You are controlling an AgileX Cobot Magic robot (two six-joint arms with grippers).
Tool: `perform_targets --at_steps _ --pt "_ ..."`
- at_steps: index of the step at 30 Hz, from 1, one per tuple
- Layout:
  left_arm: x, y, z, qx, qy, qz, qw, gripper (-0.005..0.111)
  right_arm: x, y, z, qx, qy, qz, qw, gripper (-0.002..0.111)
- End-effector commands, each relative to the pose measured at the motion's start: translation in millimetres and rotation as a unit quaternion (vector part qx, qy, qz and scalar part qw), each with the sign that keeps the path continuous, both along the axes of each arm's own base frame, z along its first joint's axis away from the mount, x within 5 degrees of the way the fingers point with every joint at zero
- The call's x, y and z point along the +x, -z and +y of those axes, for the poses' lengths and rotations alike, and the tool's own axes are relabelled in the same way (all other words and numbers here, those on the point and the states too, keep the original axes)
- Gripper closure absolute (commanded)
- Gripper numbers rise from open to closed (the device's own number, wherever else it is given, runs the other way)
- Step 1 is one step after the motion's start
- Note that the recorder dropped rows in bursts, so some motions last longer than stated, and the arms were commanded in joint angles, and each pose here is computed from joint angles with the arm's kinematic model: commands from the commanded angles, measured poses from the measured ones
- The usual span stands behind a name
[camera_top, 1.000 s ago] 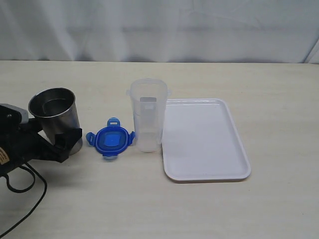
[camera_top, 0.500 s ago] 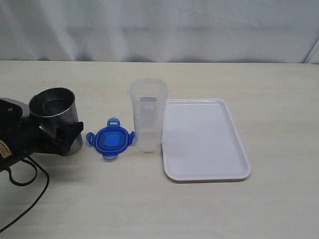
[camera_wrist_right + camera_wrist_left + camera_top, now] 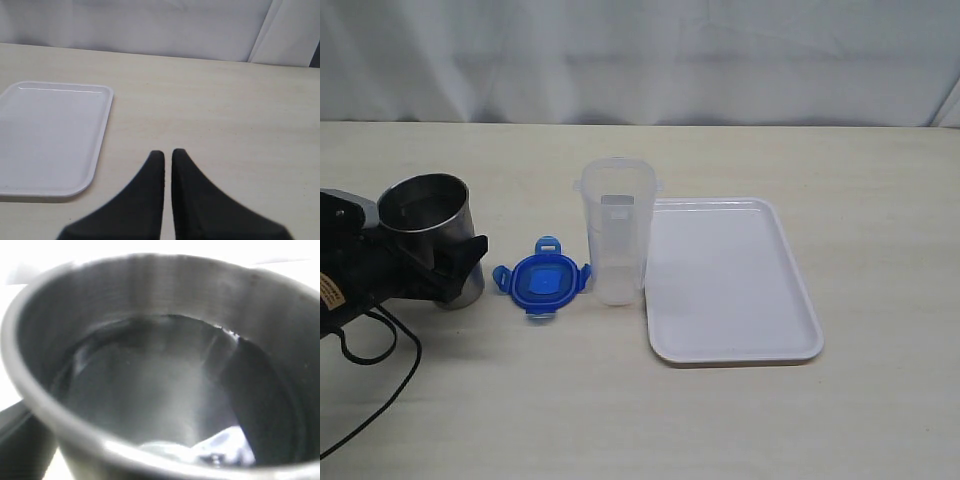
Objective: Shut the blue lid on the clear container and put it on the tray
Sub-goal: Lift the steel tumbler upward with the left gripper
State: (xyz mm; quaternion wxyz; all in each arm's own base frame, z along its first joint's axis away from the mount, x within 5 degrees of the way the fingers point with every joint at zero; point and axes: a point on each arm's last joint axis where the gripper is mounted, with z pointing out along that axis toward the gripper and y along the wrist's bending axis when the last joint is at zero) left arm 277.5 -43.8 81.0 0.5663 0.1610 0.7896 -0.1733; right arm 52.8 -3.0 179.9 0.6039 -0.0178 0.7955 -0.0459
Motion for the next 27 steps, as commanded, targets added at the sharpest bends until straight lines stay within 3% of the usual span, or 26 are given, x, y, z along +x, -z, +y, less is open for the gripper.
perform_targets --at_steps 1,7,11,17,21,27 --pt "1.8 -1.1 0.2 -0.006 -0.006 -0.005 1.0 0.019 0.3 -1.2 -0.2 0.0 0.002 -0.001 1.0 0.103" --pt "1.7 -1.1 0.2 -0.006 -0.006 -0.005 1.0 0.022 0.3 -1.2 -0.2 0.0 0.002 -0.001 1.0 0.103" --pt "1.4 -1.1 -0.5 -0.006 -0.001 -0.005 1.0 0.048 0.3 -1.2 -0.2 0.0 0.002 -0.001 1.0 0.103" --pt "0.7 -1.0 -1.7 -0.005 0.007 -0.005 1.0 0.076 0.3 -1.2 -0.2 0.0 0.002 -0.001 1.0 0.103" --pt "0.5 -1.0 -2.0 -0.005 0.009 -0.005 1.0 0.103 0.3 -1.2 -0.2 0.0 0.002 -0.001 1.0 0.103" --pt "0.4 -1.0 -2.1 -0.005 0.01 -0.005 1.0 0.107 0.3 -1.2 -0.2 0.0 0.002 -0.001 1.0 0.103"
